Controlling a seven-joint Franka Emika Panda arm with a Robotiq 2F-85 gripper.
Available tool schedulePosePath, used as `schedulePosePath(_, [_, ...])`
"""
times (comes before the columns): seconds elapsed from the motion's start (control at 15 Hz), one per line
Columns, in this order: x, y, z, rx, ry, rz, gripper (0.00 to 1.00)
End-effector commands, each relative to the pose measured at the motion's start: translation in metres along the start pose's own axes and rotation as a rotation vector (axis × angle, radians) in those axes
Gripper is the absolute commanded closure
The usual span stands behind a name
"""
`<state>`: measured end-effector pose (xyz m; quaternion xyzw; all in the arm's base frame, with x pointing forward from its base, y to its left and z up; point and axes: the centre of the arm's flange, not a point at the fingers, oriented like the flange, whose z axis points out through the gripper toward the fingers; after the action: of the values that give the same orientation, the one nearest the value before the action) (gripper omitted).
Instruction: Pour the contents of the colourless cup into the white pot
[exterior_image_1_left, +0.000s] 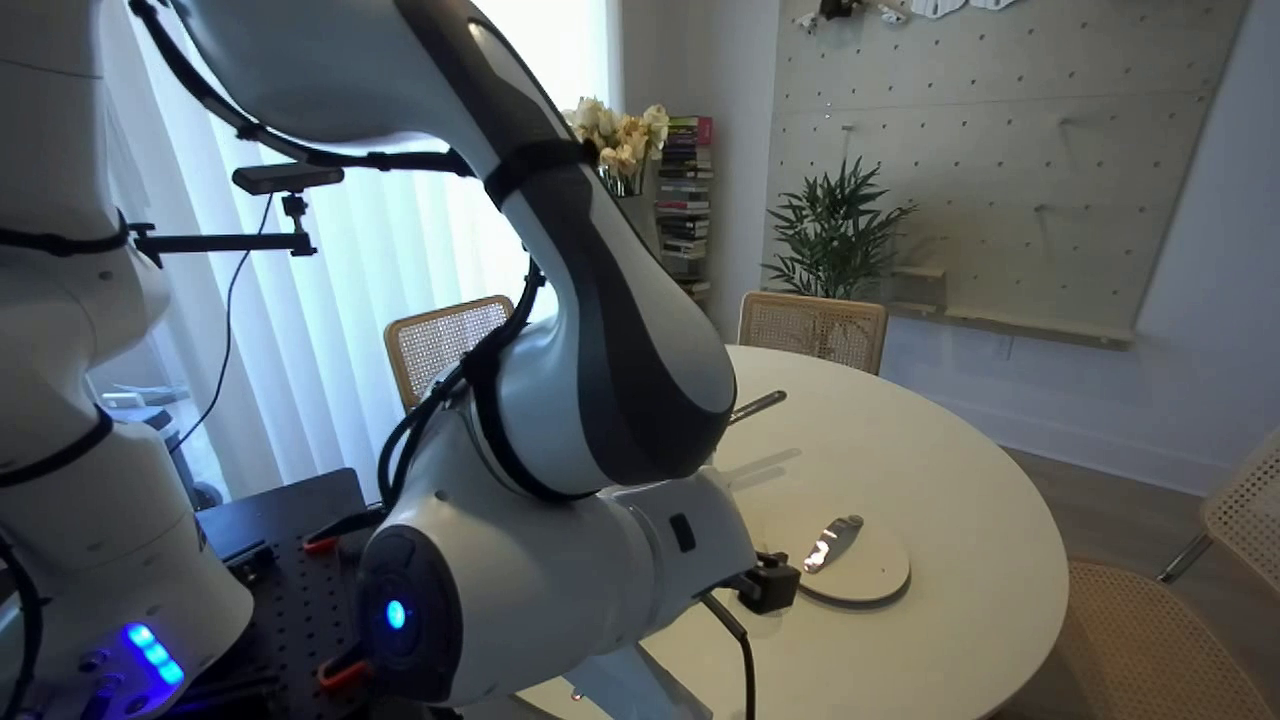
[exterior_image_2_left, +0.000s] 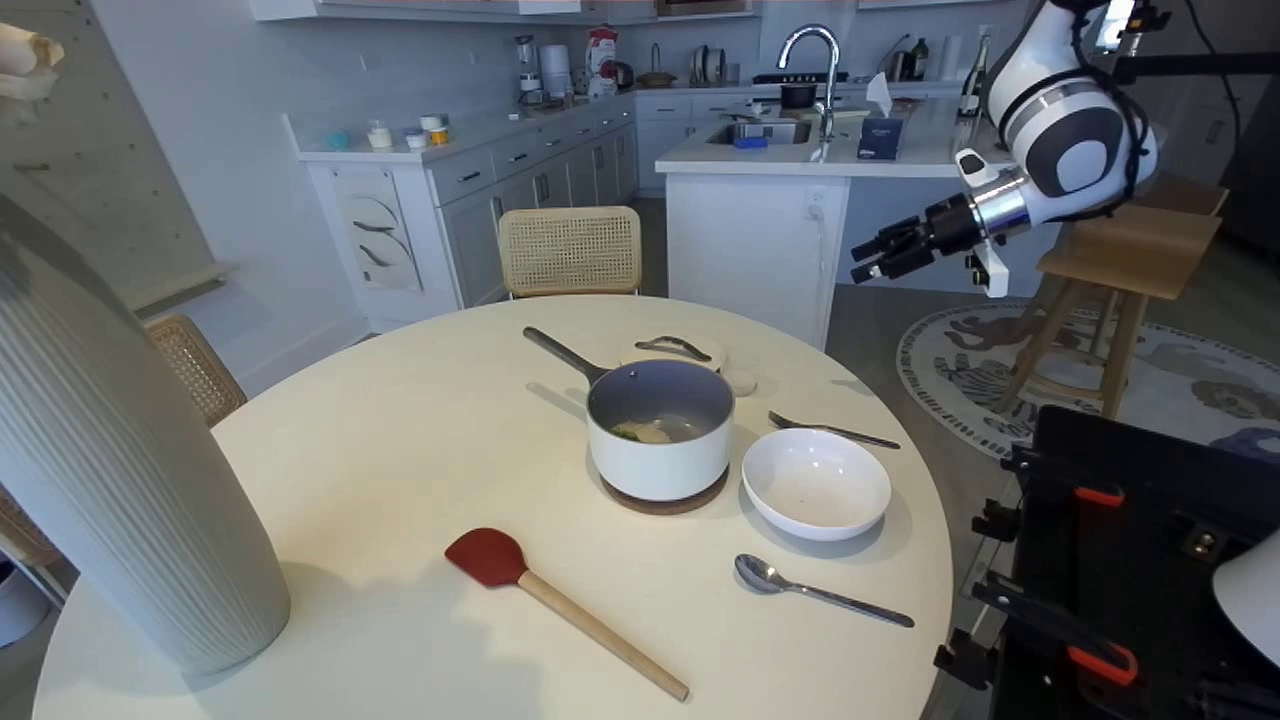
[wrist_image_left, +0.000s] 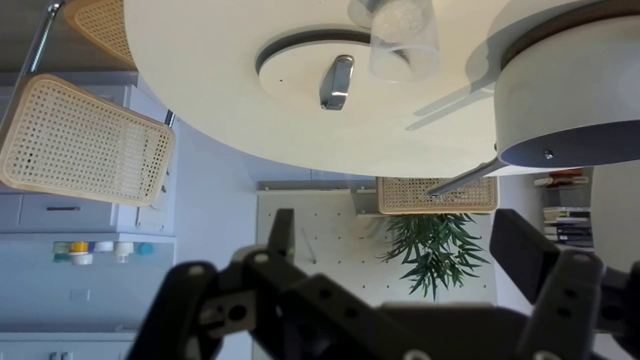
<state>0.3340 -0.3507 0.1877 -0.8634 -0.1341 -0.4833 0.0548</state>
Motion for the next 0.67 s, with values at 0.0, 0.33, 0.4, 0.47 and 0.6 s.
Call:
schedulePosePath(0.0, [-0.033, -0.003, 0.036, 0.006, -0.034, -0.047, 0.00])
schedulePosePath(0.33, [-0.043, 0.002, 0.097, 0.034, -0.132, -0.057, 0.00])
schedulePosePath(0.4, [-0.046, 0.001, 0.107, 0.036, -0.139, -0.059, 0.00])
schedulePosePath(0.47, [-0.049, 0.001, 0.117, 0.039, -0.144, -0.060, 0.00])
schedulePosePath(0.6, [-0.052, 0.002, 0.131, 0.045, -0.156, -0.057, 0.00])
